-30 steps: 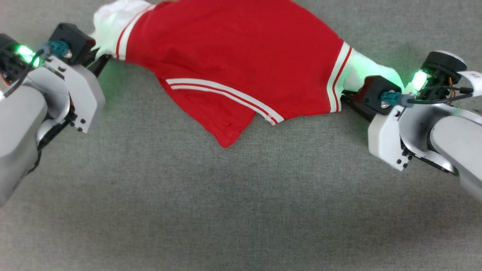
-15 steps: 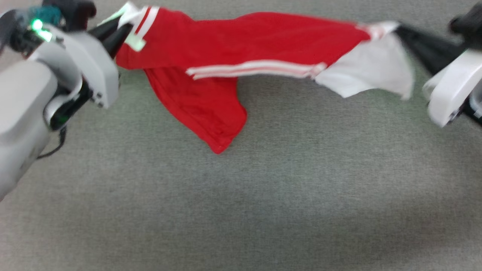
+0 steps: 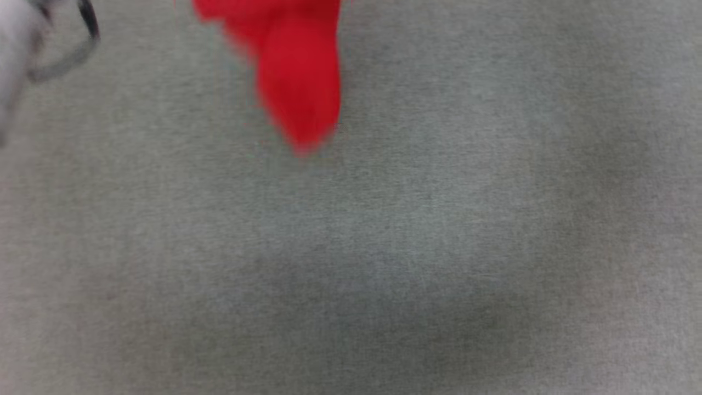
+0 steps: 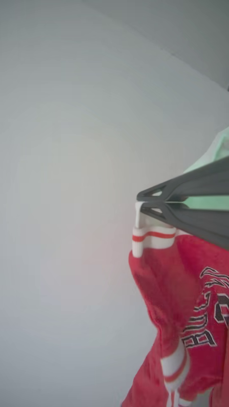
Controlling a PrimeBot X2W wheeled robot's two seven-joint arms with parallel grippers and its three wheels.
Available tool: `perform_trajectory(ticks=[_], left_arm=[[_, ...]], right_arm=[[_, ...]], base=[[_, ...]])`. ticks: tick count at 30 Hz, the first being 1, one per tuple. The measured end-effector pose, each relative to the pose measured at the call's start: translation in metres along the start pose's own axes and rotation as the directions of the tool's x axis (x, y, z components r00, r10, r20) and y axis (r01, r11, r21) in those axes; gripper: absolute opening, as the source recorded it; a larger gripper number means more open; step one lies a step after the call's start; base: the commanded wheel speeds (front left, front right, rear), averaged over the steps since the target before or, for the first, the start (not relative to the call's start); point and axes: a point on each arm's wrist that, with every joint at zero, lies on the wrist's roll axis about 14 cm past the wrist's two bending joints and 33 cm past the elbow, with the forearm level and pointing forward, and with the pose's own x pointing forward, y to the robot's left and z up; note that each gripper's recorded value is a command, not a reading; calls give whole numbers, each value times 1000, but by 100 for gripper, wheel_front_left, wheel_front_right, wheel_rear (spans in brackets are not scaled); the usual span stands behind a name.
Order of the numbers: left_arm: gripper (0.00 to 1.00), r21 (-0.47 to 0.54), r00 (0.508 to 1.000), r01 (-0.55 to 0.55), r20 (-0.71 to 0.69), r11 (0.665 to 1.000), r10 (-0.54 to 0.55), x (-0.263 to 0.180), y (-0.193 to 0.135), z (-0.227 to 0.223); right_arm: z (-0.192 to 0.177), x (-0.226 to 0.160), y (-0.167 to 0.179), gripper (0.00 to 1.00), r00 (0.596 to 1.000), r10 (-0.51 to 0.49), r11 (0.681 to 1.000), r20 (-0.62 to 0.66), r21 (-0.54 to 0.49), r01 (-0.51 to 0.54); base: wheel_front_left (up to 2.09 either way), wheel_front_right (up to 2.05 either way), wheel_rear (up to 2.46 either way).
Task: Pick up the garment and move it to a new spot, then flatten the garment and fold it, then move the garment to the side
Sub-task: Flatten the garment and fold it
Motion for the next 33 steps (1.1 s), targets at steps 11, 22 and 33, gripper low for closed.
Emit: perform_trajectory(ticks=[11,22,33], left_arm=[[0,-83,958,-16,285,996,39,14,-15,86],[0,-158,984,22,-171,987,-49,-49,-10,-88],[0,-285,891,34,-426,958,-158,-180,-28,-183]], right_arm=[[72,10,-22,0,972,-115,993,205,-2,118],[-98,-50,19,0,975,21,999,-220,41,-12],[-170,-171,44,0,825,178,982,-537,149,-115]], base=[[0,0,0],[0,0,0],[0,0,0]])
